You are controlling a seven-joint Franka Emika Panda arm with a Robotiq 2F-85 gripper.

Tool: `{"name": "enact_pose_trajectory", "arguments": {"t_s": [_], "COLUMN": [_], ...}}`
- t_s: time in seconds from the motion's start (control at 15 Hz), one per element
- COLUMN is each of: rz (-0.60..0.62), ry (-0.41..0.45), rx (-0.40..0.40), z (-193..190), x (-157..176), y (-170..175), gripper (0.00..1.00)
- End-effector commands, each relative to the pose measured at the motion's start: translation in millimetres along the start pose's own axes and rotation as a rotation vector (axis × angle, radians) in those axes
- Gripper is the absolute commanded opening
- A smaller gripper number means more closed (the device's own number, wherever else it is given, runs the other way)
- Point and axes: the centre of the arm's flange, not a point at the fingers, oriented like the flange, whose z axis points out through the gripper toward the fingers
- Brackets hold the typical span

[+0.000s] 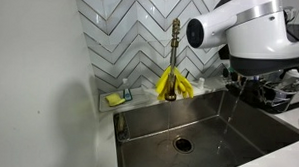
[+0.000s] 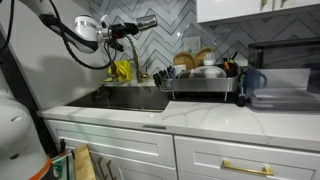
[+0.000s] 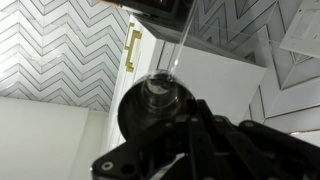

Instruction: Put the contents of the silver cup into the sink

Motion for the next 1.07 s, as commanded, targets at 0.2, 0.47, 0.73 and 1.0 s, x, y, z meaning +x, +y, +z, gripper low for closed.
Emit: {"name": "enact_pose_trajectory", "arguments": {"t_s": [0.2, 0.47, 0.73, 1.0], "rz": [-0.004, 0.011, 0.037, 0.060], "ry": [-0.013, -0.224, -0.448, -0.672], "rx": [-0.009, -0.028, -0.033, -0.044], "z": [-4.2, -1.2, 12.8, 40.2], "x": [-0.8, 2.6, 18.6, 32.3], "y": [-1.7, -1.2, 12.3, 41.4], "gripper": [0.01, 0.01, 0.01, 0.01]}}
